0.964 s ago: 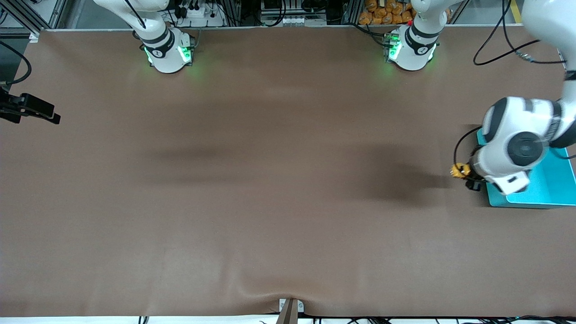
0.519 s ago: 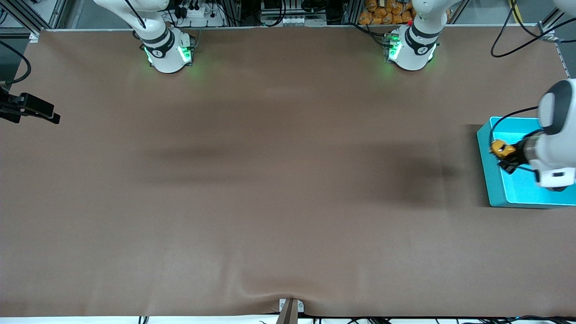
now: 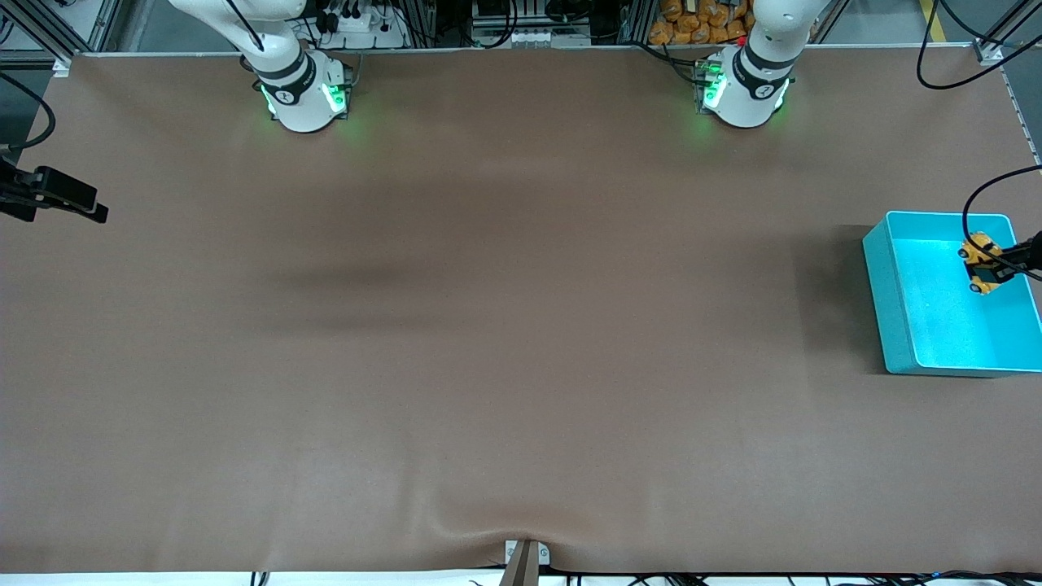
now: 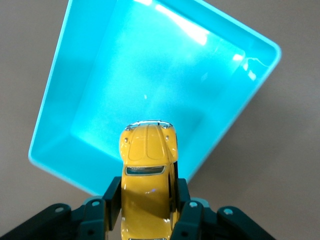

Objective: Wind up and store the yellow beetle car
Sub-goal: 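Lower the car into the cyan box and open the left gripper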

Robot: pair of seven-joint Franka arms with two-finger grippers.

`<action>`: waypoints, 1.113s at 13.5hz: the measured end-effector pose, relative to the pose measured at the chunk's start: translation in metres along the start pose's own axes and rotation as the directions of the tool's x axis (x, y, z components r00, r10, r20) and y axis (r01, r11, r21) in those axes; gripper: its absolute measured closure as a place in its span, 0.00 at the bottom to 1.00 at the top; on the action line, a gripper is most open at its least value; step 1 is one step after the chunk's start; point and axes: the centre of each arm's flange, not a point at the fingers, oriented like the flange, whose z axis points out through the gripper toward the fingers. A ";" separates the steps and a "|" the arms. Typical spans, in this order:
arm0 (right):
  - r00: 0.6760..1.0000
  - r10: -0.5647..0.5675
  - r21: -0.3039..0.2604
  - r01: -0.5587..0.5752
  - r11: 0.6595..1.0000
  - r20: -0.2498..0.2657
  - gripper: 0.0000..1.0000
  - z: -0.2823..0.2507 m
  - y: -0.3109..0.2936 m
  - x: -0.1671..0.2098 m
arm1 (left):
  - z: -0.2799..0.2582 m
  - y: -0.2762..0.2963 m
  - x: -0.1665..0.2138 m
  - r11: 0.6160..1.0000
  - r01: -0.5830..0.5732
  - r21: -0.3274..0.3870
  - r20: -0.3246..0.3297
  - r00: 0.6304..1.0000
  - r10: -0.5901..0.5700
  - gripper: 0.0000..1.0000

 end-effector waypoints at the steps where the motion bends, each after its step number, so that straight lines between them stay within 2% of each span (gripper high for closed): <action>1: 1.000 0.000 0.000 0.000 1.000 0.000 0.00 0.000 0.000 0.000 | 0.019 -0.012 0.006 0.999 -0.039 -0.020 -0.014 0.999 0.038 0.52; 5: 1.000 0.000 0.000 0.000 1.000 0.000 0.00 0.000 0.000 0.000 | 0.084 -0.028 0.024 0.979 -0.189 -0.081 -0.061 0.981 0.185 0.52; 7: 1.000 0.000 0.000 0.000 1.000 0.000 0.00 0.000 0.000 0.000 | 0.103 -0.033 0.031 0.969 -0.228 -0.091 -0.095 0.971 0.219 0.52; 11: 1.000 0.000 0.000 0.000 1.000 0.000 0.00 0.000 0.000 0.000 | 0.127 -0.026 0.036 0.949 -0.316 0.003 -0.177 0.933 0.312 0.52; 15: 1.000 0.000 0.000 0.000 1.000 0.000 0.00 0.000 0.000 0.000 | 0.148 -0.016 0.034 0.942 -0.336 -0.010 -0.206 0.922 0.327 0.52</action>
